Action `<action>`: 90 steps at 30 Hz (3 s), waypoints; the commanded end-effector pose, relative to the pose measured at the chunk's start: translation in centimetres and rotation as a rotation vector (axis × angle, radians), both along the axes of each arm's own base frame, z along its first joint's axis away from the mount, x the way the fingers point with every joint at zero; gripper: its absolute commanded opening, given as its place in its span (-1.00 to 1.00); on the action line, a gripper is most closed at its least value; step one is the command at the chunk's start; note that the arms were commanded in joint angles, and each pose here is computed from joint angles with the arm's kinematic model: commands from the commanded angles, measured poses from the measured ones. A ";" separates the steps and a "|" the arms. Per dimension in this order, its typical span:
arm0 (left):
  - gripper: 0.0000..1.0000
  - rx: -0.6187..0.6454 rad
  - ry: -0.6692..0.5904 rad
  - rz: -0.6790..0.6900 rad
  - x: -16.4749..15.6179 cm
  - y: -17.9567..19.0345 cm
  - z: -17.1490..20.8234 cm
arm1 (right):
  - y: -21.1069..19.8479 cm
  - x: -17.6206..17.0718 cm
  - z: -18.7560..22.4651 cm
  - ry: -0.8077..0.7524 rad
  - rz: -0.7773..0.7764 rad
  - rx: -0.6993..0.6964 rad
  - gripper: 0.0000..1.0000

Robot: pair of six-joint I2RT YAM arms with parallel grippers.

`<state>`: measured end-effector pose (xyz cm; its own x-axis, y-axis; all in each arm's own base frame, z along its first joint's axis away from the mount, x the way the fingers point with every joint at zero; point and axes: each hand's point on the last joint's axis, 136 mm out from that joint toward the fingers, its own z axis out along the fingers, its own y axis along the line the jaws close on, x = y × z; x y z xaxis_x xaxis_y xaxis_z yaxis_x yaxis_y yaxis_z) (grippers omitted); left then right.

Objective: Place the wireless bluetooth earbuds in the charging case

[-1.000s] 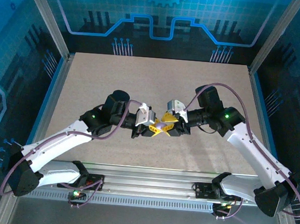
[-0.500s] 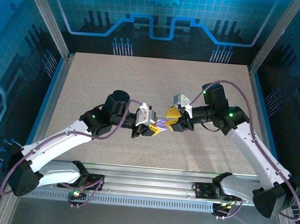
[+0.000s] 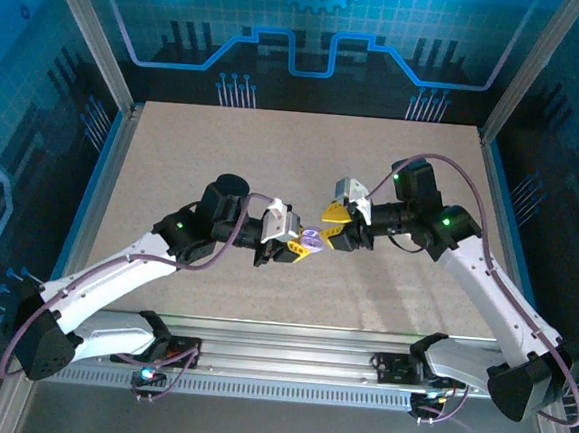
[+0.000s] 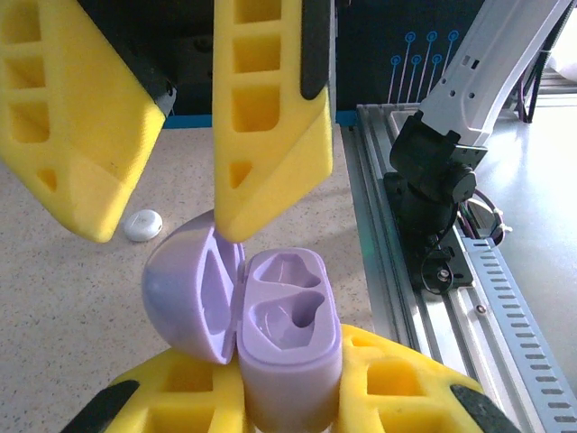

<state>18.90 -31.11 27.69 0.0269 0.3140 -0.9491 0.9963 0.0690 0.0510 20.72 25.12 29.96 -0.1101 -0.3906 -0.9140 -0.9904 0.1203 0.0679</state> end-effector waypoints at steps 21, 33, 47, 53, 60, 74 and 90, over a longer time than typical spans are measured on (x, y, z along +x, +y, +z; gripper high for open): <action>-0.90 -0.151 0.164 0.578 7.9 9.6 -1.1 | 0.4 3.4 -0.3 0.309 -0.412 -0.102 -0.13; -0.89 -0.191 0.328 1.182 10.9 22.1 -3.6 | 7.2 6.1 -6.4 0.636 -0.701 -0.234 -0.15; -0.87 -0.178 0.396 1.379 10.4 27.6 -5.4 | 14.6 8.8 -15.5 0.853 -0.950 -0.433 -0.23; -0.85 -0.146 0.387 1.395 10.3 28.0 -5.9 | 16.8 10.3 -19.4 0.894 -1.012 -0.483 -0.28; -0.85 -0.132 0.383 1.400 10.2 28.1 -6.1 | 18.7 11.6 -23.3 0.919 -1.030 -0.525 -0.29; -0.84 -0.127 0.381 1.397 10.1 28.1 -6.3 | 19.6 12.8 -27.6 0.948 -1.042 -0.573 -0.35; -0.83 -0.126 0.376 1.394 10.1 28.1 -6.3 | 19.1 12.3 -29.7 0.940 -1.060 -0.627 -0.46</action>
<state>29.10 -3.52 21.47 -0.4877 -0.2152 -0.8461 0.0812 0.9538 -0.2894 33.64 44.69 2.20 -0.9917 -0.0498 -0.1186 -0.0846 0.9471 0.3094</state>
